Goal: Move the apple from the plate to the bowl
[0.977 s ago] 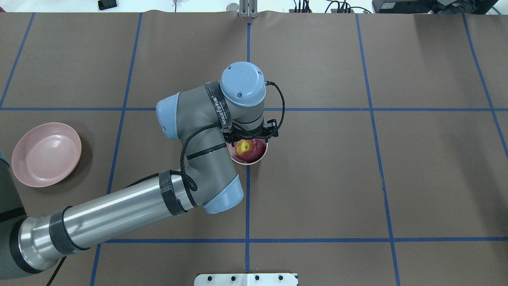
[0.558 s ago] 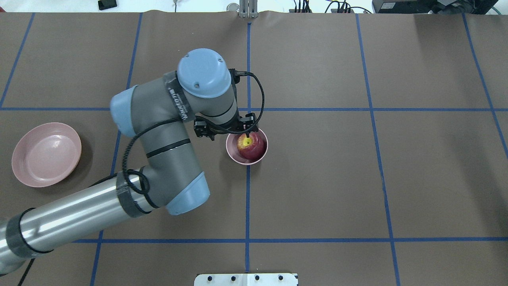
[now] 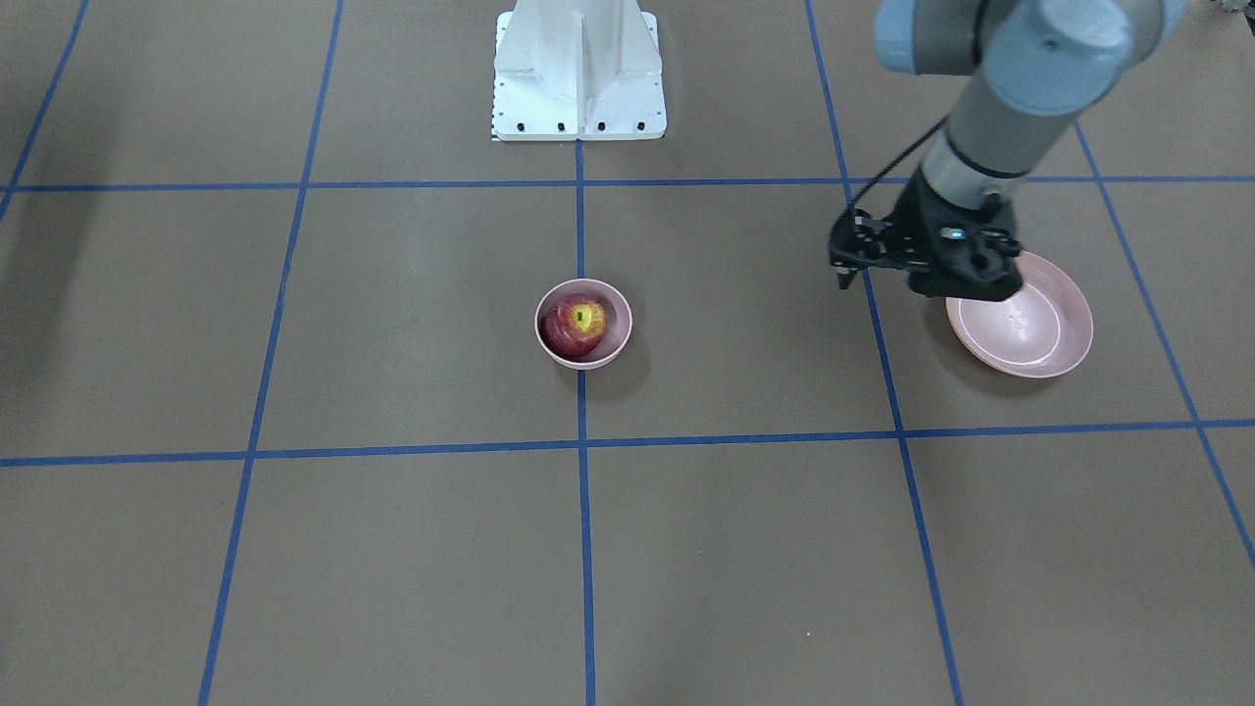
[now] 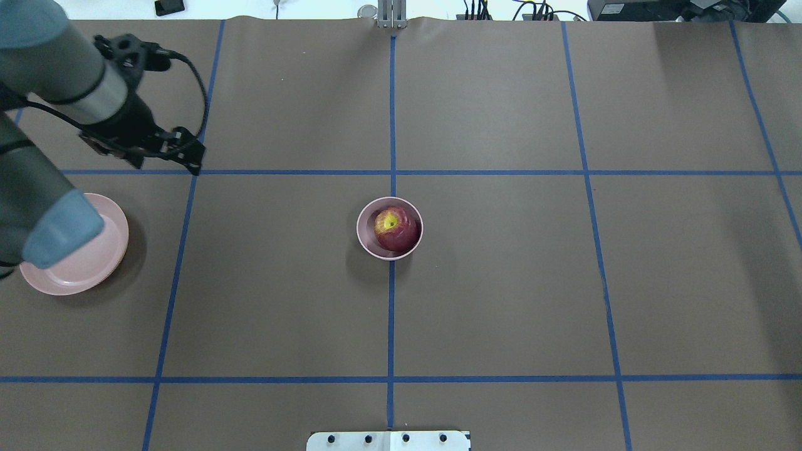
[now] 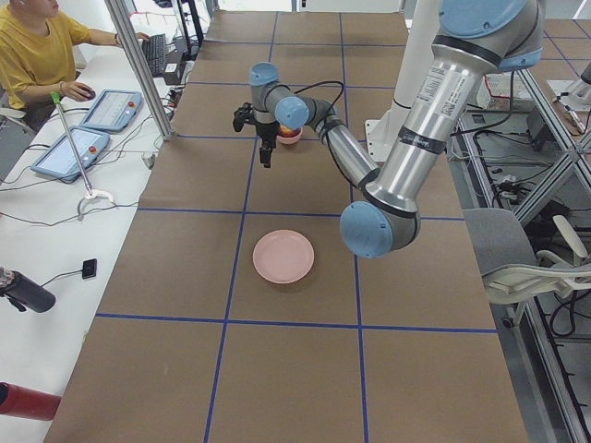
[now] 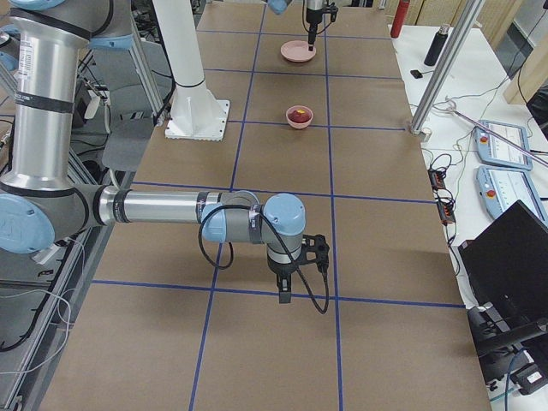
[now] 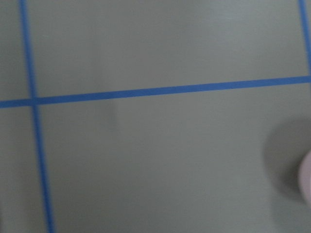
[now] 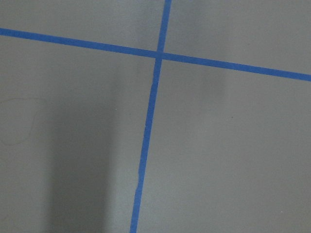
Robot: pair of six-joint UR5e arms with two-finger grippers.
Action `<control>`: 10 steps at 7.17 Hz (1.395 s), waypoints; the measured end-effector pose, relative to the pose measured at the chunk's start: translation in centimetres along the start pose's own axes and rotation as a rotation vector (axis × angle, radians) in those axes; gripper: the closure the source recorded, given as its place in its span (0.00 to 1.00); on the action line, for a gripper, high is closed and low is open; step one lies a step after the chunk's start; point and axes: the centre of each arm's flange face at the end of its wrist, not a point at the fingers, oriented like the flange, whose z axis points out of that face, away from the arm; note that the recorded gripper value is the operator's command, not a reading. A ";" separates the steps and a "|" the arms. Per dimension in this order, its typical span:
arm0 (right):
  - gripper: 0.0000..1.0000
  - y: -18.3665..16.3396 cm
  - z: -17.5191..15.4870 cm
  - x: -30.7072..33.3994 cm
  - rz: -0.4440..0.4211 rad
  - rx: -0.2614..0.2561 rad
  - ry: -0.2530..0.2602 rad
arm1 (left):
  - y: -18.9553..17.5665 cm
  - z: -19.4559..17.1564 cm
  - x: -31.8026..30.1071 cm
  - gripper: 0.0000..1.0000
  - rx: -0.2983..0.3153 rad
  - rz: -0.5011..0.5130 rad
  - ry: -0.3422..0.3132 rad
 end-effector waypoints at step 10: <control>0.00 -3.2 0.2 1.8 0.024 0.012 -0.007 | 8.0 -5.5 -46.5 0.02 -0.003 0.108 -0.096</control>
